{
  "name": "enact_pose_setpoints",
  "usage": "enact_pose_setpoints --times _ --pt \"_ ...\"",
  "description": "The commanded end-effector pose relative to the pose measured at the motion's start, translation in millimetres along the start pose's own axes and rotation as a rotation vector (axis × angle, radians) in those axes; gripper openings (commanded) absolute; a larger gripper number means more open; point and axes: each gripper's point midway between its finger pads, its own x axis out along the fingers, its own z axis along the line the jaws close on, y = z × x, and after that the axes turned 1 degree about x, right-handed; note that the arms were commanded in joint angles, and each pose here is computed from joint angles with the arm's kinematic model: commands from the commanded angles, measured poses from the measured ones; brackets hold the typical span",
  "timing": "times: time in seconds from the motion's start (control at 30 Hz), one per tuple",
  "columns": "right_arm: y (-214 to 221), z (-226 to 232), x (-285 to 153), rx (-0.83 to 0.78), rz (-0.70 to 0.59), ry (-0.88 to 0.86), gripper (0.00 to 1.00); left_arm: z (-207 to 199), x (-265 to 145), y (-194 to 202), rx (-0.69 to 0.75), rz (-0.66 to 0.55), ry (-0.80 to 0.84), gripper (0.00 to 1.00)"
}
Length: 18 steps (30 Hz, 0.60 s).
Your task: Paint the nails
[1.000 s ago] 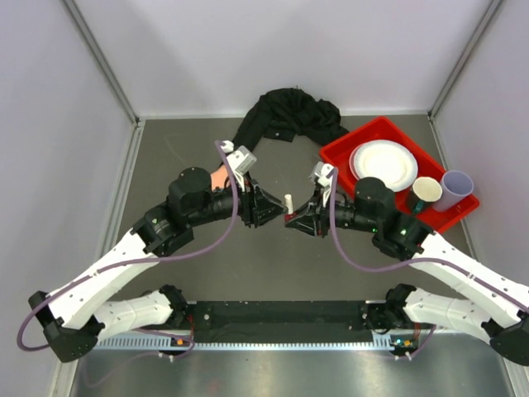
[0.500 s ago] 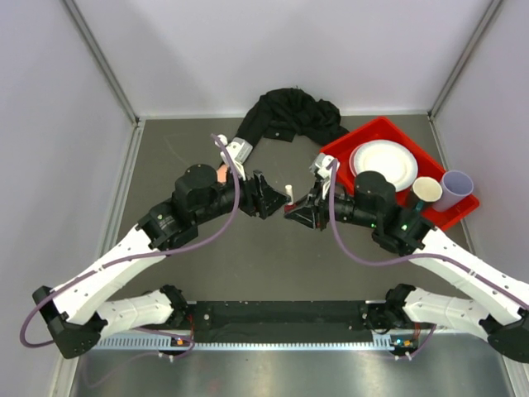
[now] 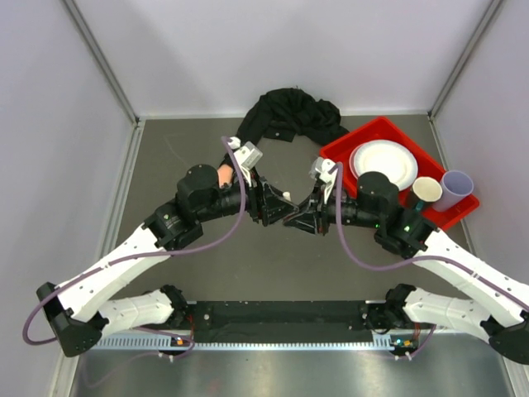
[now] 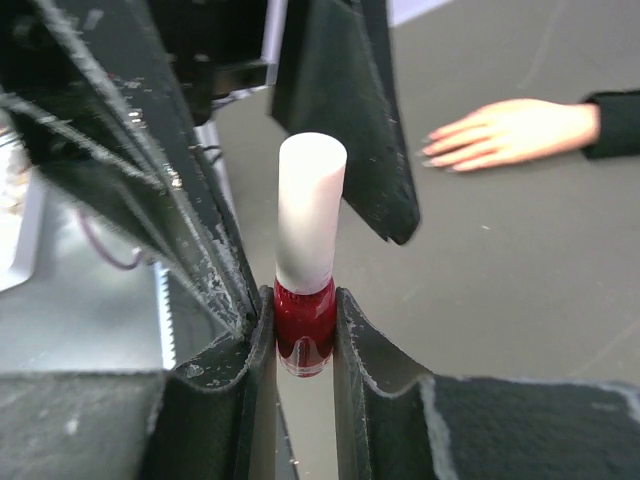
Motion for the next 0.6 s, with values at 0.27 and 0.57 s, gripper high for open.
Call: enact_pose_setpoints --times 0.27,0.57 --pt "-28.2 51.9 -14.9 -0.081 -0.093 -0.25 0.0 -70.2 -27.3 -14.8 0.111 -0.085 0.378 0.52" --pt "-28.9 53.2 -13.0 -0.079 -0.09 -0.264 0.0 -65.2 -27.3 -13.8 0.114 -0.074 0.343 0.23"
